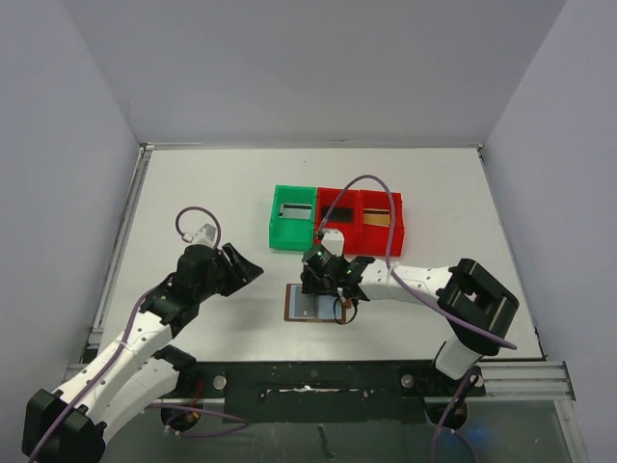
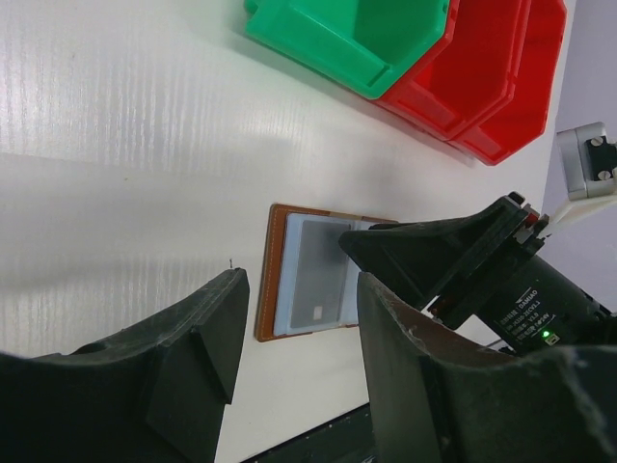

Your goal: Take the credit cards out of the card holder

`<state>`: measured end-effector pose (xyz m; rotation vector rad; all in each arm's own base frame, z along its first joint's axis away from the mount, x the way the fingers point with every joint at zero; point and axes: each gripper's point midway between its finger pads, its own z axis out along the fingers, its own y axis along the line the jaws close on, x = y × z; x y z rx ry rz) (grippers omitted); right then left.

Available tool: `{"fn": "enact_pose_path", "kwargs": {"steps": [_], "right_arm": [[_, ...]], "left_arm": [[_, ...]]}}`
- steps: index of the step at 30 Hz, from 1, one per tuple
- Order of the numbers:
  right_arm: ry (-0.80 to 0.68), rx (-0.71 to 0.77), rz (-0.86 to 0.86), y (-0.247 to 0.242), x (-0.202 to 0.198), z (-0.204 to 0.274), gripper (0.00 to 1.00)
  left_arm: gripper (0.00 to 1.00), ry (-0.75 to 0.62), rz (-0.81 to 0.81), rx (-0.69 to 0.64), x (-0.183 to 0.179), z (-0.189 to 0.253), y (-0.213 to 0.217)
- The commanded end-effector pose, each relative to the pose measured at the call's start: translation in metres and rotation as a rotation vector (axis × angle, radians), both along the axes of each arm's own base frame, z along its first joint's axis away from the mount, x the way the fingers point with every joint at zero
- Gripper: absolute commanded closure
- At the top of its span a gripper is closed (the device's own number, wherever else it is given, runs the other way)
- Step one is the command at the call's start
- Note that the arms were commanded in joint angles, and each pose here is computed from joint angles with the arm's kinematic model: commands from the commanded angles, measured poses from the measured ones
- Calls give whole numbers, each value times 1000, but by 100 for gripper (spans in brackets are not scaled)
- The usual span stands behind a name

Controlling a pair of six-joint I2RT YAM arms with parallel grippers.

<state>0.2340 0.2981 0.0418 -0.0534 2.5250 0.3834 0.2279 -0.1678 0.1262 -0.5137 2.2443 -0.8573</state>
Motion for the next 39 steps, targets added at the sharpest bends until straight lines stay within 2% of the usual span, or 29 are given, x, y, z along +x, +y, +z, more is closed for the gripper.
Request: {"fn": "enact_pose_path", "kwargs": {"steps": [1,13,19,23,30,39], "right_arm": [[-31,73,-10,17,4,17,51],[-5,57,-4,16,-4,9,61],[38,64,-27,13,-9,-7,62],[79,110,-42,4,-11,-20,74],[134,154,-61,-9,-17,-37,75],[166,290,-93,-21,-21,-44,91]], "left_arm": [[52,-31,2,-23,5,8,-2],[52,-41,18,-26,5,11,0],[52,-47,-3,-41,7,12,-5],[52,-52,-25,-56,8,13,-10],[53,-48,-66,-78,8,10,-19],[57,-34,-187,-134,0,4,-43]]}}
